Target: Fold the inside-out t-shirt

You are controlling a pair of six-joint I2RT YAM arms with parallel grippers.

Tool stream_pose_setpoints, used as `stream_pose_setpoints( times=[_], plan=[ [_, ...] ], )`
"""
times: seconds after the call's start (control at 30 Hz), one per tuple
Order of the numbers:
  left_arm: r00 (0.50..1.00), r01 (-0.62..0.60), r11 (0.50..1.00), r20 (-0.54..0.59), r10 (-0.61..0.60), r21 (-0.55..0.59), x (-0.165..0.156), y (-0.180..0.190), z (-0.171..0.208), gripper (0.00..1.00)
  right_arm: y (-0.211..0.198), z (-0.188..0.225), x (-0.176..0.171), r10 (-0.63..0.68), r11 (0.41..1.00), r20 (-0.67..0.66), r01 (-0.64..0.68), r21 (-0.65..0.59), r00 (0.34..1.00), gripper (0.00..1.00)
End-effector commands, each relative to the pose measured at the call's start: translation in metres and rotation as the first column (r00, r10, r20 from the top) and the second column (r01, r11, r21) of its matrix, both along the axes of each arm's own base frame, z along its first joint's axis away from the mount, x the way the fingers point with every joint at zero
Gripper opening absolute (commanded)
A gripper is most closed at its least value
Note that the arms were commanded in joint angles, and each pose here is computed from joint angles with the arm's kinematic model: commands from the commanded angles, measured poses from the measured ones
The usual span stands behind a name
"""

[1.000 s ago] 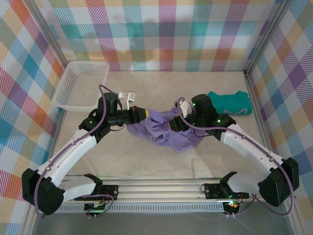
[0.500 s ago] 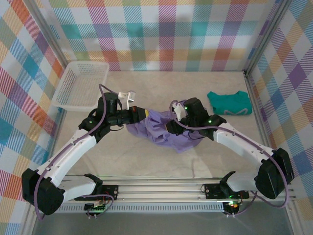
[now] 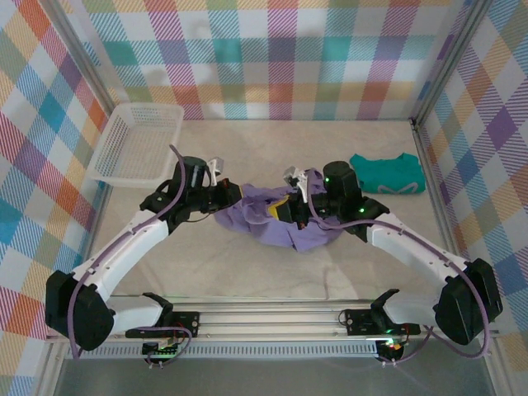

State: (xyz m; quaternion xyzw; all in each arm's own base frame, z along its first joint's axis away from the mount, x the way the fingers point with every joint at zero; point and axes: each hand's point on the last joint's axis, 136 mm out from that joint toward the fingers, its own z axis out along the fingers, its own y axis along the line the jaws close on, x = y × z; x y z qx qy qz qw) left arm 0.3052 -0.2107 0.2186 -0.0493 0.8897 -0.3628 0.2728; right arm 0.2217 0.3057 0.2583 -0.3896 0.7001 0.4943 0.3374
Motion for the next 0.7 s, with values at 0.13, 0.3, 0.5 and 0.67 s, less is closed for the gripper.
stream_pose_setpoints(
  times=[0.13,0.3,0.5,0.67],
  plan=[
    [0.983,-0.146,0.966,0.136,0.119,0.211,0.0,0.051,0.011,0.32,-0.006,0.003,-0.003,0.058,0.998,0.063,-0.057,-0.013,0.996,0.05],
    [0.966,0.02,0.978,0.247,-0.072,0.208,-0.028,0.025,0.028,0.41,-0.009,-0.005,-0.003,0.049,0.998,0.036,-0.047,-0.04,0.998,0.05],
    [0.918,0.18,0.962,0.314,-0.24,0.208,-0.047,-0.008,0.036,0.41,-0.009,-0.009,-0.002,0.046,0.997,0.028,-0.044,-0.058,0.999,0.04],
    [0.962,0.06,0.954,0.238,-0.134,0.292,-0.033,0.012,0.019,0.42,-0.013,-0.012,0.0,0.018,0.996,0.03,-0.015,-0.083,0.999,0.05]
  ],
)
